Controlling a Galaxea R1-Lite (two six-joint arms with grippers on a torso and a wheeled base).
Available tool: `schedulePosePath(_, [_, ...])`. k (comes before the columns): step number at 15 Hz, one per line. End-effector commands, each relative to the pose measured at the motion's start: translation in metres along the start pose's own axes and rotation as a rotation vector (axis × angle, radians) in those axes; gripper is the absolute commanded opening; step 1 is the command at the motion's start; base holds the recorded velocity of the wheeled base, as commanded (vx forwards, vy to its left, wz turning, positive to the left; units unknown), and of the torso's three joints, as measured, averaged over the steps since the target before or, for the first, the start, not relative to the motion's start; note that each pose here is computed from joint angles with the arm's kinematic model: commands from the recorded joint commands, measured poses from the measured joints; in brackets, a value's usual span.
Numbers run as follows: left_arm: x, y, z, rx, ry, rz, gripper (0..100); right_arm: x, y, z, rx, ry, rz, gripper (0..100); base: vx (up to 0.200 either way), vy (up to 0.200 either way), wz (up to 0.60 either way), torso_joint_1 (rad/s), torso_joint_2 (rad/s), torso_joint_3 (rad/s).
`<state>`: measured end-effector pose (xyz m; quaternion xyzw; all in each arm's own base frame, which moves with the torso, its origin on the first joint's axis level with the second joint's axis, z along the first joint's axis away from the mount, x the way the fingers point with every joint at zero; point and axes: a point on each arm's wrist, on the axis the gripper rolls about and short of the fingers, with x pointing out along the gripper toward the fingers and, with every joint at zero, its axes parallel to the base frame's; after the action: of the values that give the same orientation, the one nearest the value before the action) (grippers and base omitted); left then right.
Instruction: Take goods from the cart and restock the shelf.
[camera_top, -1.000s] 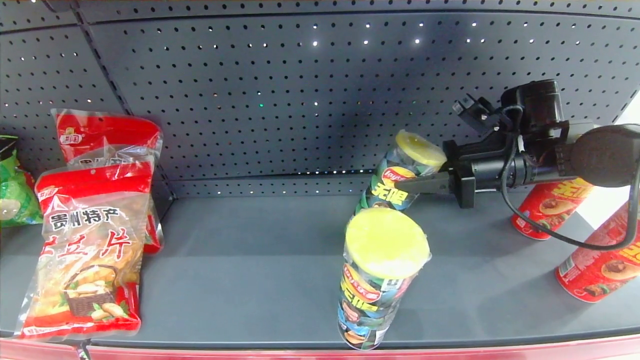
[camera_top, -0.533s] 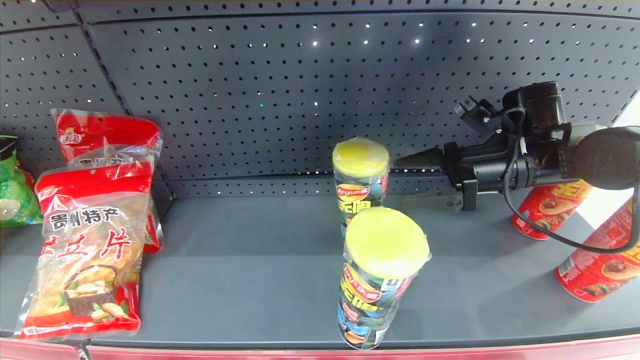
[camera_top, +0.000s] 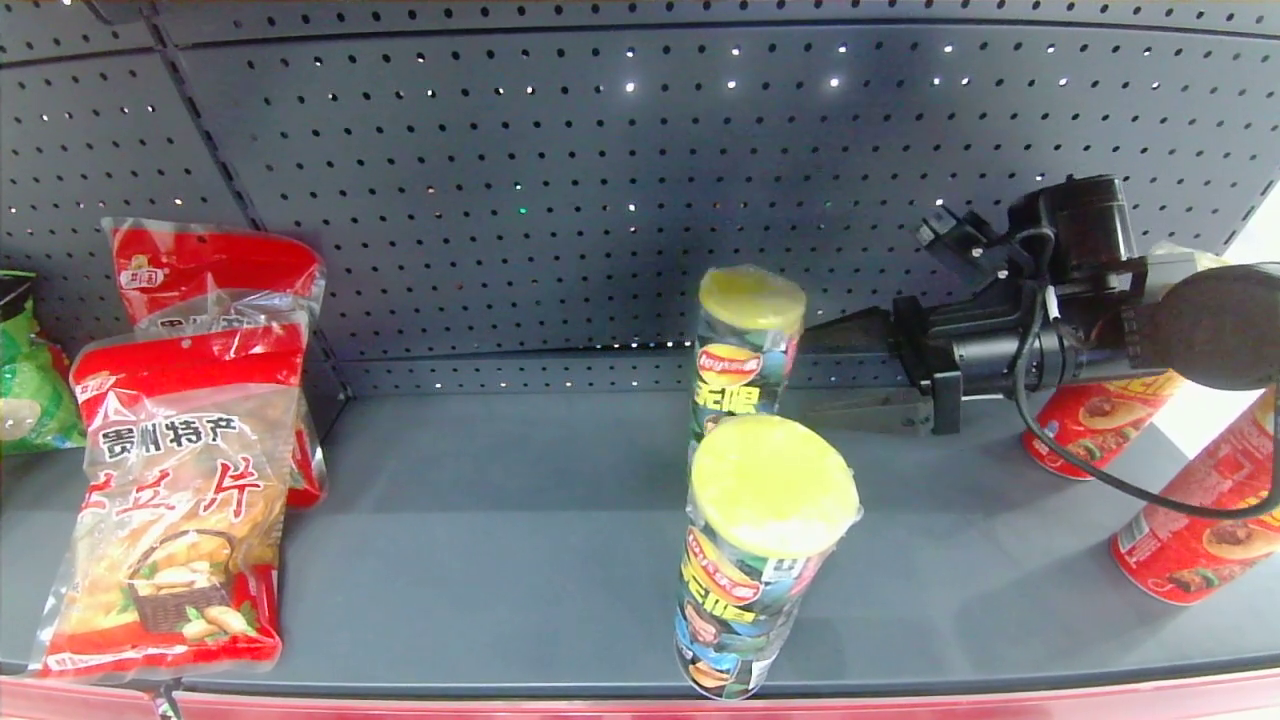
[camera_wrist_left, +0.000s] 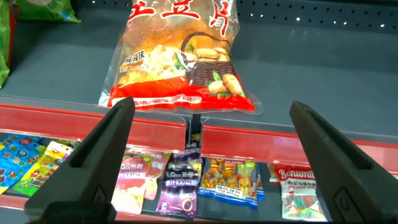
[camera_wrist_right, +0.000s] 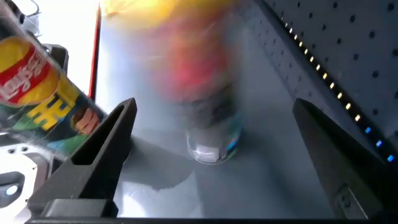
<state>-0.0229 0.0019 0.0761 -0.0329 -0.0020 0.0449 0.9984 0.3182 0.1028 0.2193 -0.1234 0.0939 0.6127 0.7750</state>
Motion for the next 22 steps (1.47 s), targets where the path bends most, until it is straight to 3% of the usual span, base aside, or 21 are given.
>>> schedulePosePath(1, [0.000, 0.000, 0.000, 0.000, -0.001, 0.000, 100, -0.014, 0.011, -0.003, 0.017, 0.006, -0.019, 100, 0.000, 0.000, 0.00, 0.000, 0.00, 0.000])
schedulePosePath(4, [0.000, 0.000, 0.000, 0.000, -0.002, 0.000, 100, -0.040, 0.038, -0.016, 0.068, 0.029, -0.052, 100, 0.000, 0.000, 0.00, 0.000, 0.00, 0.000])
schedulePosePath(9, [0.000, 0.000, 0.000, 0.000, -0.001, 0.000, 100, -0.072, 0.117, -0.029, 0.071, 0.034, -0.056, 100, 0.000, 0.000, 0.00, 0.000, 0.00, 0.000])
schedulePosePath(14, [0.000, 0.000, 0.000, 0.000, -0.001, 0.000, 100, -0.091, 0.181, -0.019, 0.029, 0.021, 0.015, 100, 0.000, 0.000, 0.00, 0.000, 0.00, 0.000])
schedulePosePath(17, [0.000, 0.000, 0.000, 0.000, -0.001, 0.000, 100, -0.091, 0.187, -0.017, 0.003, 0.012, 0.028, 100, 0.000, 0.000, 0.00, 0.000, 0.00, 0.000])
schedulePosePath(22, [0.000, 0.000, 0.000, 0.000, -0.001, 0.000, 100, -0.080, 0.153, 0.002, -0.021, 0.036, -0.041, 100, 0.000, 0.000, 0.00, 0.000, 0.00, 0.000])
